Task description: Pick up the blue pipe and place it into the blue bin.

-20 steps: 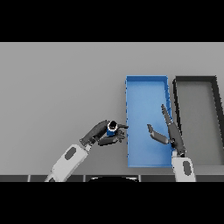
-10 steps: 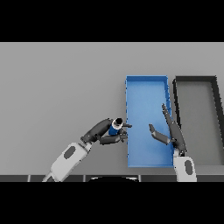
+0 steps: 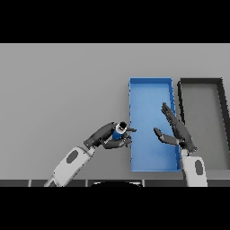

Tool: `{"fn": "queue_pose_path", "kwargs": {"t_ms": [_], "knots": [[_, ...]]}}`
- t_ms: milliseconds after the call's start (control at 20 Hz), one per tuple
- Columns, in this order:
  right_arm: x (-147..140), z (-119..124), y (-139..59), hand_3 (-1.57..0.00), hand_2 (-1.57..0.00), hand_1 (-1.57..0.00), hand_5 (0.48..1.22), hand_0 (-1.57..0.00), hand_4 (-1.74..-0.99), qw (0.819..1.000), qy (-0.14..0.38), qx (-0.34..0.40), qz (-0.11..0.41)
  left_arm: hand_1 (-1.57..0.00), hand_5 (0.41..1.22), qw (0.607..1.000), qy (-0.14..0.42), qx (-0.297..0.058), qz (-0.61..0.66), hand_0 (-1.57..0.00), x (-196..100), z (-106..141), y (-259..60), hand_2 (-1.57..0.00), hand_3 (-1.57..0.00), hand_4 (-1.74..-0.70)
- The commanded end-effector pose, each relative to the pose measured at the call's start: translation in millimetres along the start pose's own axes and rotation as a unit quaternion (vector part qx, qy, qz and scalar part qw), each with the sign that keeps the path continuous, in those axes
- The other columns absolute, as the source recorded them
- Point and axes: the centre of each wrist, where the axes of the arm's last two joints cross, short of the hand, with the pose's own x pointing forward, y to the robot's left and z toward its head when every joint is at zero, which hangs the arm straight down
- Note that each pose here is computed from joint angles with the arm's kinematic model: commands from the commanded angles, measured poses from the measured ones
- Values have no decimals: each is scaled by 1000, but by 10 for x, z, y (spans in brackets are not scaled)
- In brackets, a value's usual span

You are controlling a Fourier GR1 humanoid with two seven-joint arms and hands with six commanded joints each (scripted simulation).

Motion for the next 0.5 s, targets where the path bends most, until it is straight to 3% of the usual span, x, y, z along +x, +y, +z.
{"fn": "queue_pose_path", "kwargs": {"t_ms": [0,200,450], "knots": [[80,-33,-24,1,1,1,584,1,-1242,999,-2,23,-23,-1571,1221,1000,-11,-5,0,-1571,11,11,-17,-1571,-1440,-1731],[565,-188,-73,1,1,1,517,1,-1313,988,-40,133,-59,-1571,1221,1000,-4,-3,-7,-1571,-15,-32,8,-1571,-1444,-1731],[1059,-416,38,1,1,1,499,1,-1340,961,-69,268,-31,-1571,1221,1000,-1,-1,-14,-1571,-15,-39,29,-1571,-1442,-1730]]}}
